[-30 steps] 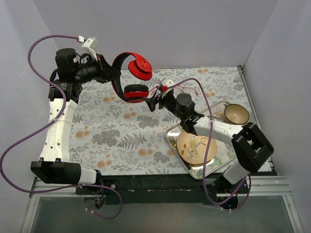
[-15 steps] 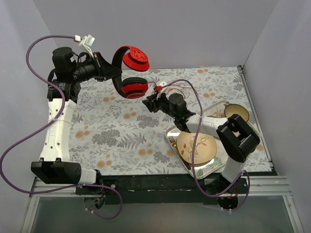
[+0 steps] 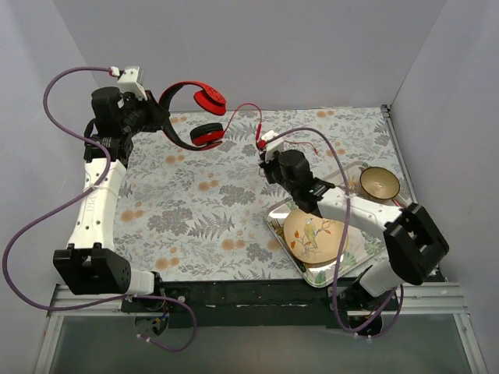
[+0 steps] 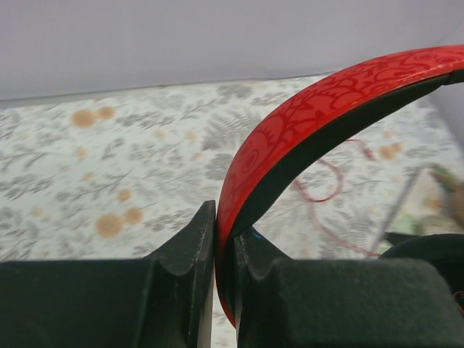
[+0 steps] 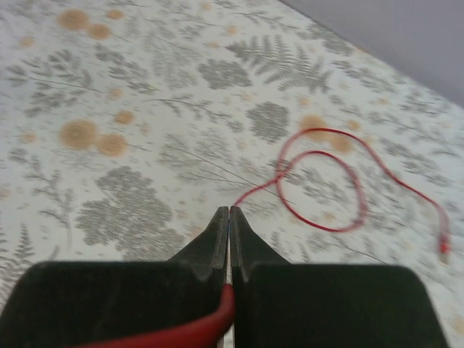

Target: Wrap the headphones

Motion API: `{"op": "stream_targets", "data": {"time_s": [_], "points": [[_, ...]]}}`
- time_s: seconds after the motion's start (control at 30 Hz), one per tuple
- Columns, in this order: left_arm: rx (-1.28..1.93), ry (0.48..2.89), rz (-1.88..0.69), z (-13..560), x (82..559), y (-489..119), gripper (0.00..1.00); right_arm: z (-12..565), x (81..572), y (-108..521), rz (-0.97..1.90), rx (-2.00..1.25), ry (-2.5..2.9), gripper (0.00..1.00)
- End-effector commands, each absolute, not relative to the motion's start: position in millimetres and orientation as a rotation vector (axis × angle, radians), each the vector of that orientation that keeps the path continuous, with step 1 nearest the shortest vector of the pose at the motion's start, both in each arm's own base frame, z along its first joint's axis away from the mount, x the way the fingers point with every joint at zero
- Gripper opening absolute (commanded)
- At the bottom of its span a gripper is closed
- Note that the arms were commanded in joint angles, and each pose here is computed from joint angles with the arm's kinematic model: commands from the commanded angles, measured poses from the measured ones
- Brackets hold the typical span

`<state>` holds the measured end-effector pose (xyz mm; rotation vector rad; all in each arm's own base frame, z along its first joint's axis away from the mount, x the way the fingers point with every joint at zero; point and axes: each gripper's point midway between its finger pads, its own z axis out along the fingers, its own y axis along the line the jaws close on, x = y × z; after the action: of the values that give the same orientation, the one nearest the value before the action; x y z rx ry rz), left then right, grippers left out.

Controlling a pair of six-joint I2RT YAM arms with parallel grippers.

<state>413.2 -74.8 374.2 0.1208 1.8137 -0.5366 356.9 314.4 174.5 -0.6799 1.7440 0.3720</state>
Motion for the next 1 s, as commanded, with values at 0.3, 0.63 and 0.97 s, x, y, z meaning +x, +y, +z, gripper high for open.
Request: {"op": "stream_targets", "data": {"time_s": [0.3,0.63,0.97], "points": [[0.512,1.943,0.131,266.0,432.3,-92.2,0.00,369.6,369.0,246.5,-0.066,-0.707,1.542,0.01],[0.896,1.896,-0.020,245.7,376.7,-192.1,0.00,406.1,419.6,286.6,-0.126,-0.720,1.535,0.01],[1.081,1.799,-0.609,287.4,293.9,-253.0,0.00,359.7,470.3,290.8,0.072,-0.650,1.719,0.01]]}}
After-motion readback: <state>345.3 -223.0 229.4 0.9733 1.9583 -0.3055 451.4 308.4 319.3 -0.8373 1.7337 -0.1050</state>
